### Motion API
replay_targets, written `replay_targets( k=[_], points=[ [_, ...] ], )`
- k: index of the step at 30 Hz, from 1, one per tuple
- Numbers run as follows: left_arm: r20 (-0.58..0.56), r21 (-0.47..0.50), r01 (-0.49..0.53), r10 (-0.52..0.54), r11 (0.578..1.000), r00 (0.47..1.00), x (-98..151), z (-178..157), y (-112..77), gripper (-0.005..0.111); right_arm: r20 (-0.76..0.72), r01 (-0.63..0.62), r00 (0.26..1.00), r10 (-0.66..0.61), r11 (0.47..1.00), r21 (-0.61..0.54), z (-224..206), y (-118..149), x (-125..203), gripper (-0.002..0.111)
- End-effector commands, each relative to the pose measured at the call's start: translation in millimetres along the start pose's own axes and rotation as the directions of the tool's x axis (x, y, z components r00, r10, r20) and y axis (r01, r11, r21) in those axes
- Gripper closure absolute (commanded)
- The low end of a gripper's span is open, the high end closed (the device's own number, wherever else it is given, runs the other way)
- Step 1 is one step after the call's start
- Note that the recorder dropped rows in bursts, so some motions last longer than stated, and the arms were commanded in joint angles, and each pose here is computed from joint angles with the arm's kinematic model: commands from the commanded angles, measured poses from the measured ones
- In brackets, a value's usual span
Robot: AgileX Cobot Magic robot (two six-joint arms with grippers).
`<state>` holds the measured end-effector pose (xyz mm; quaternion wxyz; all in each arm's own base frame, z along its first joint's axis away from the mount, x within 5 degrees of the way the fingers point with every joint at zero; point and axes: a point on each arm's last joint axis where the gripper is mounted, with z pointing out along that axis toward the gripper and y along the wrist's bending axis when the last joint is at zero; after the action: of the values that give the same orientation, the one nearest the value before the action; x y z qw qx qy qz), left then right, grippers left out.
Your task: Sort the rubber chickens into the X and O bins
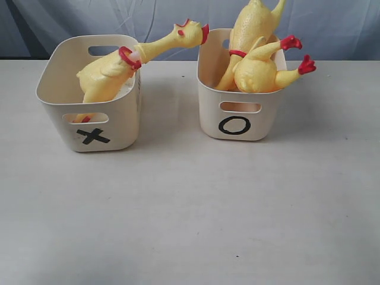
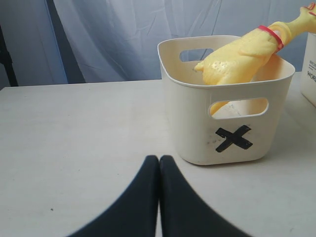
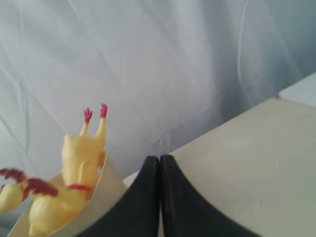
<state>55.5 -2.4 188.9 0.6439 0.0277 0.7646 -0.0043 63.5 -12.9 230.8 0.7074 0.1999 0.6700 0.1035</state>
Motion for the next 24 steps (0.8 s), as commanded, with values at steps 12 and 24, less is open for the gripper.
replay_targets(
  k=[12,24],
  points=[
    [0.020,-0.001,0.002,-0.002,1.000,1.000,-2.5,-0.6,0.1,0.107,0.003,0.204,0.976,-0.217,0.916,-0.346,-12.1,20.7,26.6,0.109],
    [0.020,-0.001,0.002,-0.002,1.000,1.000,-2.5,-0.6,0.1,0.107,0.063,0.479,0.874,-0.482,0.830,-0.286,-12.5,14.9,28.5,0.109]
  ],
)
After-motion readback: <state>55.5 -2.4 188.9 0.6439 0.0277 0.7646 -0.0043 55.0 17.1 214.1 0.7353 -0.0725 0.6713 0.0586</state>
